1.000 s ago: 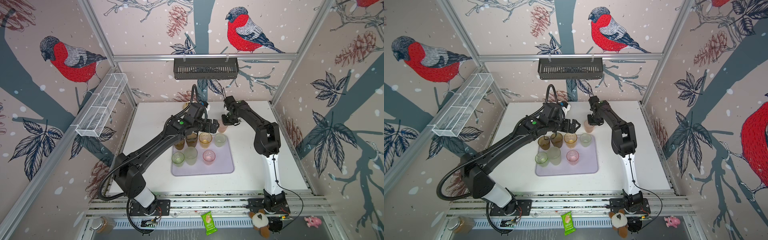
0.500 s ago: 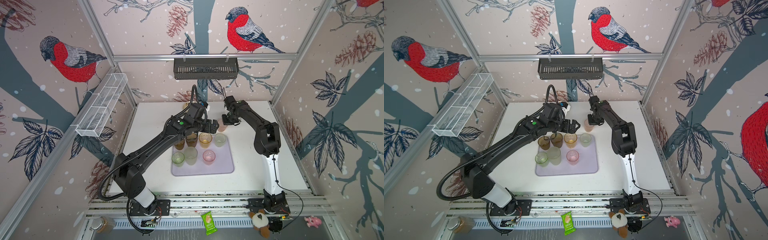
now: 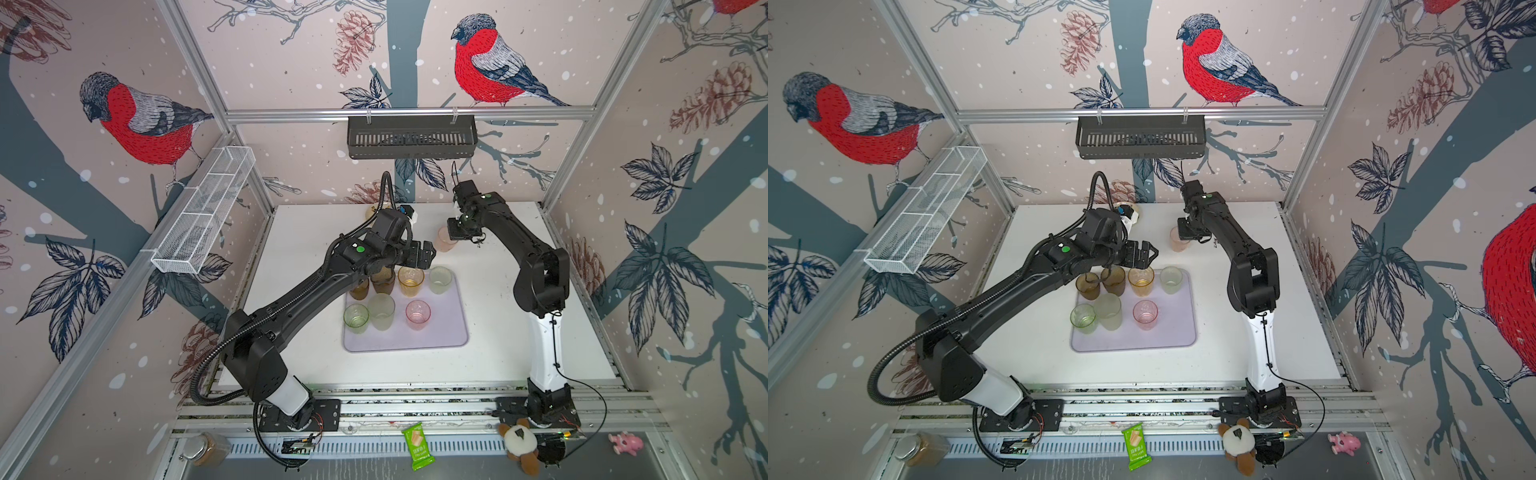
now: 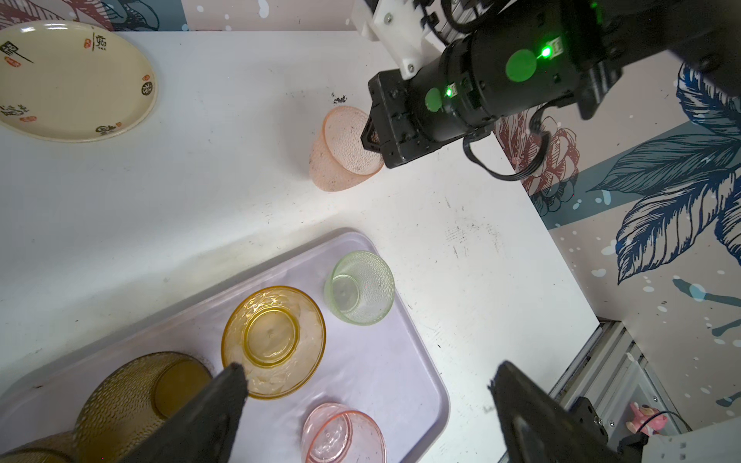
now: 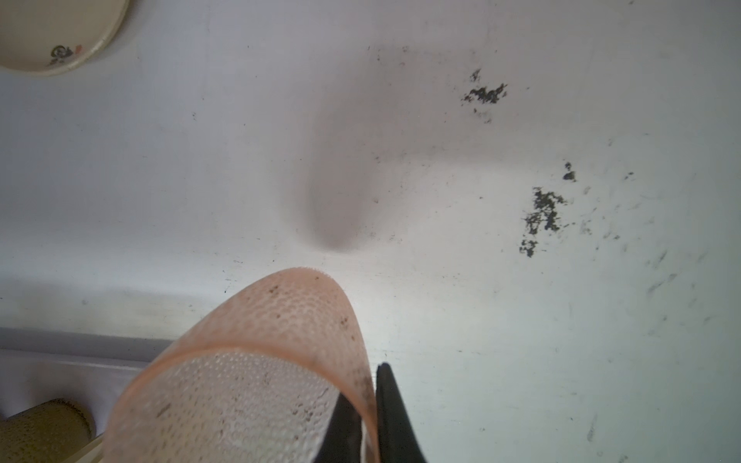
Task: Place the glasses into the tray
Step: Pick up the glass from the top-center of the table, then place the glass on the tray.
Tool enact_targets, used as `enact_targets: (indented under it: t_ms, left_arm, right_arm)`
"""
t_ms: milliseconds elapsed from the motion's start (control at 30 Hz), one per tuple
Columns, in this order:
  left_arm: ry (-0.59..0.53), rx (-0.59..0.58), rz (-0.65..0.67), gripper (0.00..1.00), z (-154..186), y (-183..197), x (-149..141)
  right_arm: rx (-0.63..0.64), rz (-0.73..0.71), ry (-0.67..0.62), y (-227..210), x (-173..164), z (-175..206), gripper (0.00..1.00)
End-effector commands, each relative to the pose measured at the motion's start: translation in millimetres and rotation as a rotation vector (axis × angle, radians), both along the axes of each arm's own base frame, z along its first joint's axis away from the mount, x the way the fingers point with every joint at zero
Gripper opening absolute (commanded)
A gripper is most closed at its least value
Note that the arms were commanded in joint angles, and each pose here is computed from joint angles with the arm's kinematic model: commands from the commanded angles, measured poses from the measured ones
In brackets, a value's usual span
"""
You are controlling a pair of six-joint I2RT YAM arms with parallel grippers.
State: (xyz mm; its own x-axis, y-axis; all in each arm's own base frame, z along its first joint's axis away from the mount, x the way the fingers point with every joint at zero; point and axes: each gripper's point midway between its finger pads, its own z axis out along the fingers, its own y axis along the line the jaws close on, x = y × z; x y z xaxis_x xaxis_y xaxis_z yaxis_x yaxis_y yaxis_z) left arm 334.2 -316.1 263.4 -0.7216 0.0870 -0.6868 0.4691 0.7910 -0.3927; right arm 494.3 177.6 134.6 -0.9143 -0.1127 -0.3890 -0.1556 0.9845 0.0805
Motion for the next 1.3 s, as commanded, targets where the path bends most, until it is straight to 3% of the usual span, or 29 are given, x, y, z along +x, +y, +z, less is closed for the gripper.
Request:
enact_targets:
  t_ms: [0,700,933,1267]
  left_arm:
    - [-0.034,-0.024,0.007,0.96,8.5,-0.4,2.3]
    - [-0.047,-0.02,-0.028,0.96,3.0,15.6,-14.8]
    - [-0.045,-0.022,-0.022,0.96,1.4,23.2,-22.5]
    - [-0.019,0.014,-0.007,0.96,-4.9,39.9,-36.7]
  right_arm:
    - [-0.021,0.003,-0.011,-6.4,-6.6,17.9,0.04]
    - [-0.076,0.02,-0.069,-12.6,-80.5,106.3,0.04]
    - [-0.084,0.103,-0.092,-2.3,-120.4,118.2,0.03]
    - [-0.132,0.2,-0.073,1.8,-170.4,106.7,0.03]
